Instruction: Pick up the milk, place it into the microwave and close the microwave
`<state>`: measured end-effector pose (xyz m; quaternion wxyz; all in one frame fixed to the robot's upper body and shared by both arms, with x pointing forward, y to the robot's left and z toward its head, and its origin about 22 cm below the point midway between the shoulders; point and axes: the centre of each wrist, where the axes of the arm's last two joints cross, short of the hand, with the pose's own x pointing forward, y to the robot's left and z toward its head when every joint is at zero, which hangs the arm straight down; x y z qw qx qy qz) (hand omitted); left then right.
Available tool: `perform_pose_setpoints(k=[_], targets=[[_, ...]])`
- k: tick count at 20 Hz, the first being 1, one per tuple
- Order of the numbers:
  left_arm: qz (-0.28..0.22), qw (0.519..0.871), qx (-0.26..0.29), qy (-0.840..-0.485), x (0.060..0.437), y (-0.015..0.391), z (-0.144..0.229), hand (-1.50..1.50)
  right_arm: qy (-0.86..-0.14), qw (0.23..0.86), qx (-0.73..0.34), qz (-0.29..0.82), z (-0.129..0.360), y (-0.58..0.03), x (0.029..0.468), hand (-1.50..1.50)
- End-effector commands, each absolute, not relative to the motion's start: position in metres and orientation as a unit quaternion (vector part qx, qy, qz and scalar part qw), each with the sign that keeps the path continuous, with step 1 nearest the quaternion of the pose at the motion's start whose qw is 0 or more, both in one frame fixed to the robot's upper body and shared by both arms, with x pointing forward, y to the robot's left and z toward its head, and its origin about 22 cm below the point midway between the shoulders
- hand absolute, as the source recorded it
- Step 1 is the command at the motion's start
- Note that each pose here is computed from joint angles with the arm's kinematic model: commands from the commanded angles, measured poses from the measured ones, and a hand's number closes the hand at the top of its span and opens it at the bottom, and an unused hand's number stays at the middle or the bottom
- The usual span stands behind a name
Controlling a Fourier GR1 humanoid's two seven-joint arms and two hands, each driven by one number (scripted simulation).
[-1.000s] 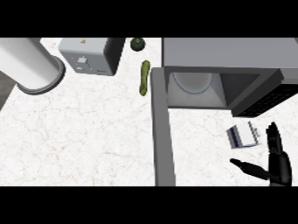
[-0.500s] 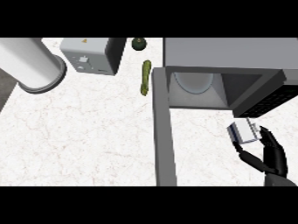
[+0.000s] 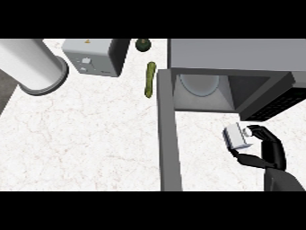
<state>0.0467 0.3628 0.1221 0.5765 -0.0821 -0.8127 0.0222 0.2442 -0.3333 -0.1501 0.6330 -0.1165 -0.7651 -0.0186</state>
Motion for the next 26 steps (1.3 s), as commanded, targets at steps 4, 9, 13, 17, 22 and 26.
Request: perform_pose_setpoints(k=[4,9,13,17,22,26], targets=[[0.006,0.558,-0.098,-0.824,0.039,0.353,0.145,-1.50,-0.787,0.615,-0.024,0.026,-0.158,-0.285,0.255,1.50],[0.025,0.558,-0.102,-0.823,0.032,0.352,0.135,-1.50,-0.802,0.596,0.002,0.041,-0.148,-0.266,0.275,1.50],[0.010,0.562,-0.093,-0.822,0.036,0.363,0.146,-1.50,-0.803,0.592,-0.010,0.070,-0.133,-0.255,0.298,1.50],[0.016,0.569,-0.095,-0.816,0.029,0.365,0.144,-1.50,-0.814,0.576,-0.028,0.067,-0.116,-0.217,0.322,1.50],[0.022,0.572,-0.085,-0.816,0.040,0.365,0.137,-1.50,-0.814,0.572,-0.043,0.087,-0.082,-0.249,0.354,1.50],[0.011,0.574,-0.097,-0.813,0.044,0.366,0.138,-1.50,-0.800,0.591,-0.056,0.093,-0.050,-0.243,0.384,1.50]])
